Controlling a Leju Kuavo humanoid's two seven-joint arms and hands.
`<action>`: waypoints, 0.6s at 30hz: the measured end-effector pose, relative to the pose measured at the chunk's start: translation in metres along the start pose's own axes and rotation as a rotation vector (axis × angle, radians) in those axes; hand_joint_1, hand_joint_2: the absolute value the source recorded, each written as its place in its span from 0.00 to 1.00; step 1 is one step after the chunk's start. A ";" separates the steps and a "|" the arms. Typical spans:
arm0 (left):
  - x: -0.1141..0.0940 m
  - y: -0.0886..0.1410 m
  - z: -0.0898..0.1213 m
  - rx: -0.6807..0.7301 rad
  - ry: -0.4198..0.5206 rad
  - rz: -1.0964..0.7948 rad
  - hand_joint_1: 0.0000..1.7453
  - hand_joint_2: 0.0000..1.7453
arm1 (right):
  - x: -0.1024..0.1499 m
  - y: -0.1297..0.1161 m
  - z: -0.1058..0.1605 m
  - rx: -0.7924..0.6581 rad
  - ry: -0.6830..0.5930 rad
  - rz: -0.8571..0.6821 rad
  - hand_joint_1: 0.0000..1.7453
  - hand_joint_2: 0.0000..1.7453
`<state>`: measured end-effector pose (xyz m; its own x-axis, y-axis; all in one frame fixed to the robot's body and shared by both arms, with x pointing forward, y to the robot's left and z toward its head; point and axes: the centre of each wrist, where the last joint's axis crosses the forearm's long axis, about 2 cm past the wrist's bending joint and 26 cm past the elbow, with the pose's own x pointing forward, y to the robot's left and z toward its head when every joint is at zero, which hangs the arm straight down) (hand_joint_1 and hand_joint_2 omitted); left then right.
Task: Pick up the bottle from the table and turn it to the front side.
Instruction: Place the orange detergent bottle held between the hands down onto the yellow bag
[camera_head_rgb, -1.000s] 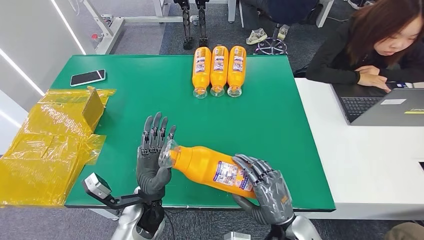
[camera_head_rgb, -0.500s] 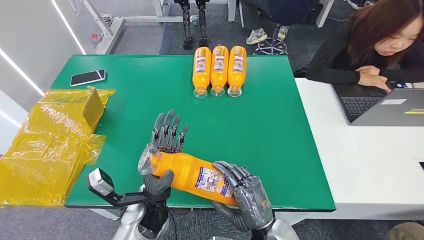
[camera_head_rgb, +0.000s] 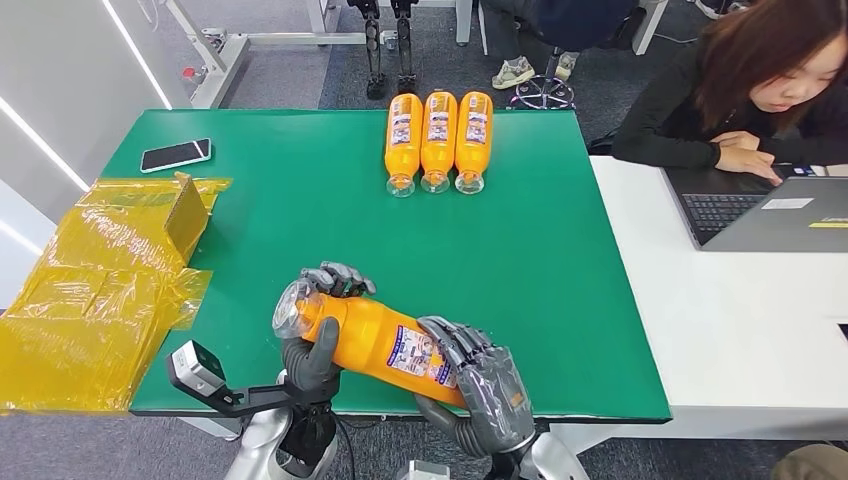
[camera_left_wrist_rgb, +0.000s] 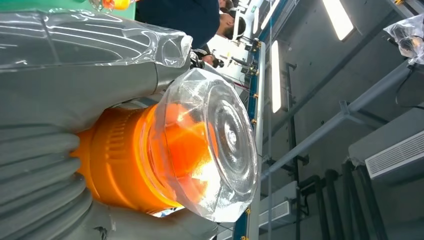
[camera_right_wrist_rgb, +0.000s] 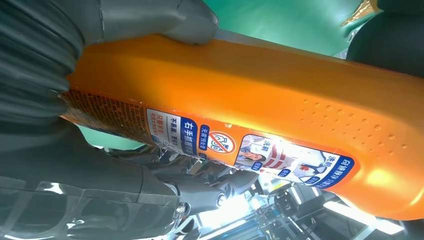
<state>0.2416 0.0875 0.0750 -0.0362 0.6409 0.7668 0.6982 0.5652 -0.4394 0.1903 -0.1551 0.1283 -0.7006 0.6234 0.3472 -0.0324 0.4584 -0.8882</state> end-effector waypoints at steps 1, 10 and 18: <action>0.000 0.000 0.000 -0.001 -0.001 0.000 1.00 1.00 | 0.000 0.000 0.000 0.000 0.001 0.002 1.00 1.00; 0.000 0.000 -0.001 -0.005 -0.001 -0.003 1.00 1.00 | 0.005 -0.003 0.000 0.000 0.009 0.022 0.00 1.00; 0.000 -0.003 -0.004 -0.014 0.030 -0.005 1.00 1.00 | 0.020 -0.012 -0.006 -0.083 -0.012 0.013 0.00 1.00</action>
<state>0.2429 0.0837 0.0781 -0.0183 0.6218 0.7830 0.7083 0.5608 -0.4288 0.1811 -0.1447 0.1479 -0.7087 0.6225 0.3320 0.0358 0.5018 -0.8643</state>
